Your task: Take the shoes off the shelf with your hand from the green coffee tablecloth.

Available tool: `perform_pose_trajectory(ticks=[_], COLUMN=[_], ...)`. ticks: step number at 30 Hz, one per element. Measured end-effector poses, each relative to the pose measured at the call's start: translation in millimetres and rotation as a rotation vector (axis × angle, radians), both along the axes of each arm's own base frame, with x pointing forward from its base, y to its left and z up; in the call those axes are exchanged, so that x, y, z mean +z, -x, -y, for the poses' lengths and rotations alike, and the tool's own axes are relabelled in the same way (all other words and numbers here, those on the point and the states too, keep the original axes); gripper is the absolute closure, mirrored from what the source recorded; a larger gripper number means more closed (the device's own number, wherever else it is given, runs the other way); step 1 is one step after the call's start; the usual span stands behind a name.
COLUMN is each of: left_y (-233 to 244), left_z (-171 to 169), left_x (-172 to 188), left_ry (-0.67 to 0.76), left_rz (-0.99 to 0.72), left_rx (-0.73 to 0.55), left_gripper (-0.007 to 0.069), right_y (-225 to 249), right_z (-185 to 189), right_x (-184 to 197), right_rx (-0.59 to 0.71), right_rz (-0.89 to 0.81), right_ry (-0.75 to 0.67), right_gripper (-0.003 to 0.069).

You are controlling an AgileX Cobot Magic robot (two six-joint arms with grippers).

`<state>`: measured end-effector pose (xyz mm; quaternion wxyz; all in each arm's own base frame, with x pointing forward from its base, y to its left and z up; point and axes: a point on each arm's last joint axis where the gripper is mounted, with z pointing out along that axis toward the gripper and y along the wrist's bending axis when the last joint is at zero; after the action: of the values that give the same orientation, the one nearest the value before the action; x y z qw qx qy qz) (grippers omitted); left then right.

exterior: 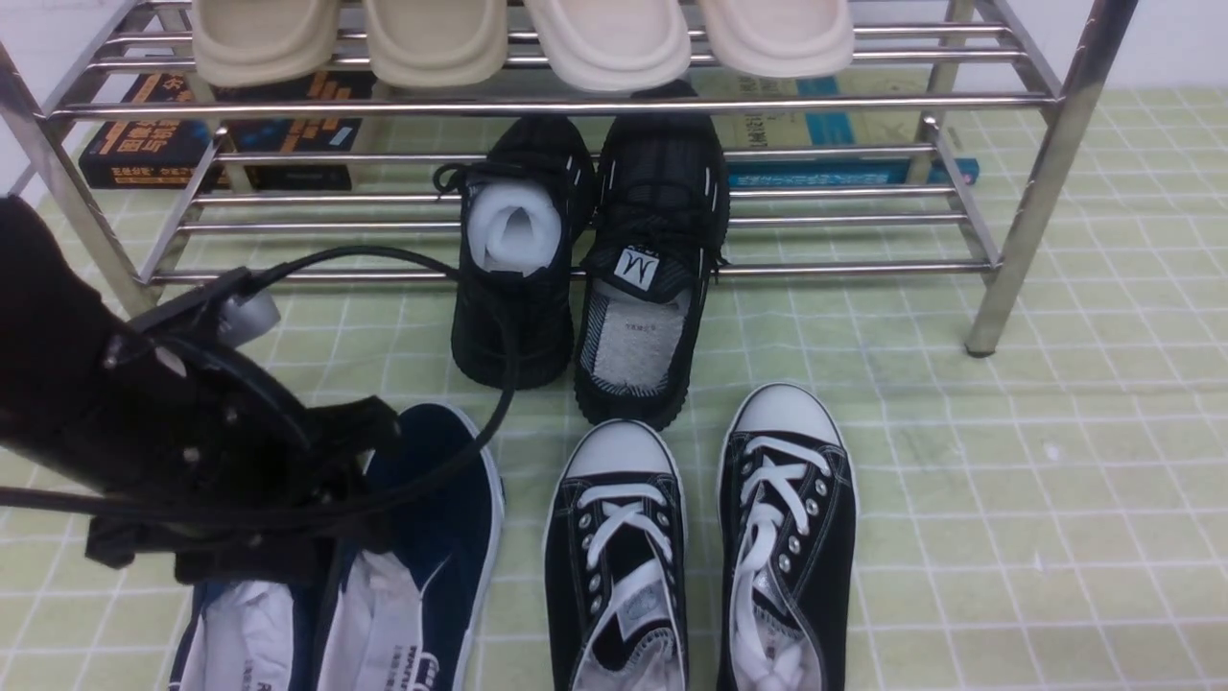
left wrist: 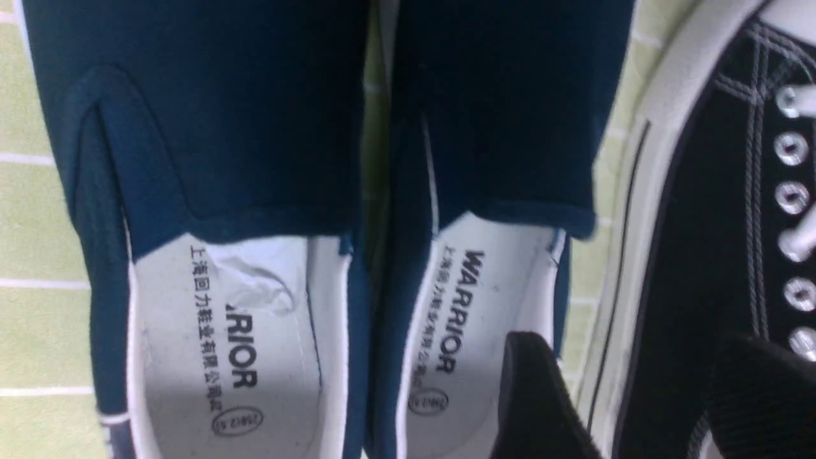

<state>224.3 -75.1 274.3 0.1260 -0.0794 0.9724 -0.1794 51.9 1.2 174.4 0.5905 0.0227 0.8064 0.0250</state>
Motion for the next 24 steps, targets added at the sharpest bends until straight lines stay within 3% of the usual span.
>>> perform_pose_trajectory(ticks=[4,9,12,17,24], left_y=[3,24,61,107,166], left_z=[-4,-19,-38,-52,-62], left_x=[38,96,130,134,87], left_ry=[-0.047,-0.158,-0.281,-0.313,-0.233], left_rz=[0.099,0.284,0.428,0.505,0.795], left_rx=[-0.06,-0.094,-0.114,-0.101,-0.05], left_gripper=[0.029,0.0478,0.0606,0.0624,0.0624], right_y=[0,0,0,0,0], right_z=[0,0,0,0,0], right_x=[0,0,0,0,0], right_rx=[0.0,0.0,0.0,0.0,0.0], right_rz=[0.0,0.0,0.0,0.0,0.0], right_ry=[0.0,0.0,0.0,0.0,0.0], right_gripper=[0.042,0.042,0.042,0.042,0.042])
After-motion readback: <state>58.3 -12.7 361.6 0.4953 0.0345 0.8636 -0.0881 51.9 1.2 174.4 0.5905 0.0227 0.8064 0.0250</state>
